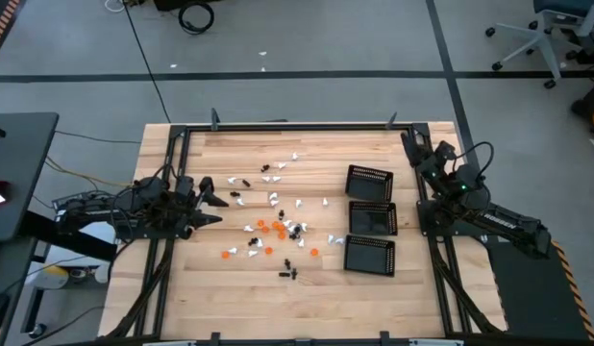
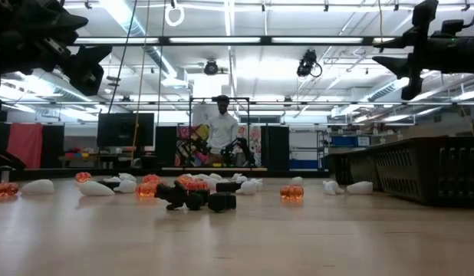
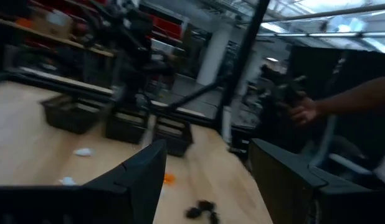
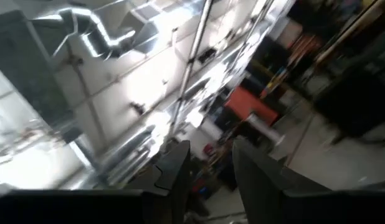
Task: Sort Halloween decoration
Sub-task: Put the white ghost toy into the top black bin
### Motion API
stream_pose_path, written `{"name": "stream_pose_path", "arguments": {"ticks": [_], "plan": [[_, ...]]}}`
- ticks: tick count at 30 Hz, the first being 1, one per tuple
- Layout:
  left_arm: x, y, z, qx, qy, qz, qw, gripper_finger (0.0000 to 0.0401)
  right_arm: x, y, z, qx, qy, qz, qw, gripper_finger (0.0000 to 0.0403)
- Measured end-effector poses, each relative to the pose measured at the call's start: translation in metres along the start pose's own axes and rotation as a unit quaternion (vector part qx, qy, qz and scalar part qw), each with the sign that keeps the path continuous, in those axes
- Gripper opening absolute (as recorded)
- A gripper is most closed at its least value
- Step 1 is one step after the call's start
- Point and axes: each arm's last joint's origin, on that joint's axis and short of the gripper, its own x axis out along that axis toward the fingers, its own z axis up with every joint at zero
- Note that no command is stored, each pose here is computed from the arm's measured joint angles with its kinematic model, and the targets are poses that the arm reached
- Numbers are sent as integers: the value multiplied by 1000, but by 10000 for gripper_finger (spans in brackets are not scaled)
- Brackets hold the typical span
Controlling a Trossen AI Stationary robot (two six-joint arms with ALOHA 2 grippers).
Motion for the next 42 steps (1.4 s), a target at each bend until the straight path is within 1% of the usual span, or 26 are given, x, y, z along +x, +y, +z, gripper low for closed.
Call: {"name": "stream_pose_path", "arguments": {"ticks": [3, 5, 7, 10, 12, 15, 18, 21, 25, 29, 33, 37, 42], "plan": [[0, 2, 2, 8, -22, 40, 999, 240, 0, 0, 0, 42, 3, 2, 999, 128], [0, 2, 6, -2, -49, 60, 997, 240, 1, -1, -1, 75, 6, -2, 997, 128], [-1, 2, 11, -23, -79, 66, 994, 240, 1, -1, -2, 95, 11, -5, 995, 128], [-2, -1, 19, -47, -121, 51, 990, 240, 2, -2, -5, 113, 23, -10, 993, 128], [-3, -3, 23, -53, -145, 40, 987, 240, 3, -3, -7, 111, 31, -16, 993, 128], [-4, -5, 28, -50, -169, 28, 984, 240, 5, -5, -11, 114, 43, -30, 992, 128], [-6, -7, 32, -64, -193, 14, 979, 240, 7, -5, -15, 122, 59, -40, 990, 128], [-7, -8, 35, -75, -206, 6, 976, 240, 14, 2, -15, 128, 75, -40, 988, 128], [-8, -7, 37, -93, -232, 29, 968, 240, 29, 19, -13, 104, 97, -33, 989, 128], [-9, -4, 37, -103, -255, 82, 958, 240, 49, 32, -14, 59, 111, -44, 991, 128], [-10, -3, 38, -107, -269, 103, 952, 240, 72, 42, -18, 34, 138, -52, 989, 128], [-10, -2, 38, -117, -277, 115, 947, 240, 99, 52, -27, 17, 184, -40, 982, 128], [-11, -1, 39, -137, -286, 123, 940, 240, 134, 66, -43, -11, 222, -30, 975, 128]]}}
